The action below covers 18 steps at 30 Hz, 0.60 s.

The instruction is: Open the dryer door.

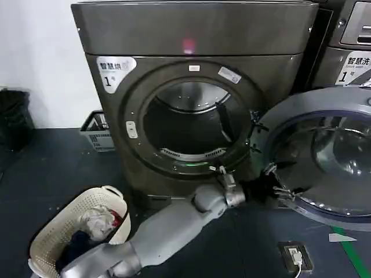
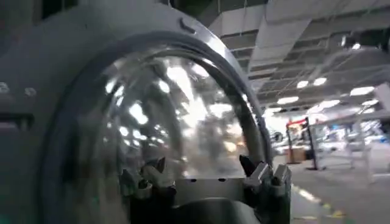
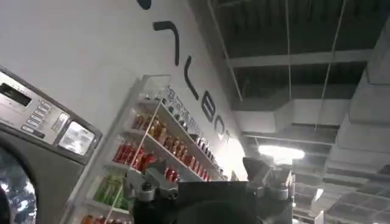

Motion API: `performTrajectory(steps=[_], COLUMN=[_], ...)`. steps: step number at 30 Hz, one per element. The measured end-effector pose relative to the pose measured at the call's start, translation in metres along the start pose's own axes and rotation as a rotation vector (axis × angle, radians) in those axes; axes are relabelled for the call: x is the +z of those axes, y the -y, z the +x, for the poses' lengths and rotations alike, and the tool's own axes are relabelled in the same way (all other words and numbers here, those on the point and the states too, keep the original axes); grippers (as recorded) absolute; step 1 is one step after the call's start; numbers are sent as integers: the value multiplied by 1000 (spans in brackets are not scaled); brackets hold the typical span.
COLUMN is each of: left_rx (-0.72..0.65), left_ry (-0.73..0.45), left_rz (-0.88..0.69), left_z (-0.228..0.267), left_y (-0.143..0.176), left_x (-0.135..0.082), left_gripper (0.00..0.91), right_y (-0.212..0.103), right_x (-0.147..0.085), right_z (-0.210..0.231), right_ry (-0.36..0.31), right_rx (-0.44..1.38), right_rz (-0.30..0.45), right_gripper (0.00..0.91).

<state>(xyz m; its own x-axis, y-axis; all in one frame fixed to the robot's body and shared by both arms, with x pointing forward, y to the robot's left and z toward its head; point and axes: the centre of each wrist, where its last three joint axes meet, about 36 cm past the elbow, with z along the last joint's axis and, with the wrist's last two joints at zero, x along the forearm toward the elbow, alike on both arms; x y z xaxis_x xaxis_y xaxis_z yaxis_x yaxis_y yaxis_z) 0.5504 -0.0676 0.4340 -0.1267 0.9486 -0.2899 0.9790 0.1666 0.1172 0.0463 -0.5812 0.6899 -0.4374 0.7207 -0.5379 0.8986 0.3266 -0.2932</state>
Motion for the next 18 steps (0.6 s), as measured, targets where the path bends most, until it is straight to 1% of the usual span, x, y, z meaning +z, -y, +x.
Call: performTrajectory(steps=[4,9,13,15,18], left_rx=[-12,-29,-61,-62,-75], left_ry=[51,42,43,29,14], left_rz=[-42,-71,-43,-68,-91], left_z=[18,52,88,107,133], left_y=[5,4,3,2,1], left_x=[-1,-6,-18,-26,-40], left_gripper=[907,907,907,907,907], right_y=[0,-5,-5,-5,-3], right_x=[-1,0,-2,-4,-5], right_z=[-1,-2,-4,-5,-6], right_ry=[5,-1,7,17,33], right_rx=[1,0,5,14,34], right_rz=[0,0,13,22,54], right_gripper=[907,907,907,907,907])
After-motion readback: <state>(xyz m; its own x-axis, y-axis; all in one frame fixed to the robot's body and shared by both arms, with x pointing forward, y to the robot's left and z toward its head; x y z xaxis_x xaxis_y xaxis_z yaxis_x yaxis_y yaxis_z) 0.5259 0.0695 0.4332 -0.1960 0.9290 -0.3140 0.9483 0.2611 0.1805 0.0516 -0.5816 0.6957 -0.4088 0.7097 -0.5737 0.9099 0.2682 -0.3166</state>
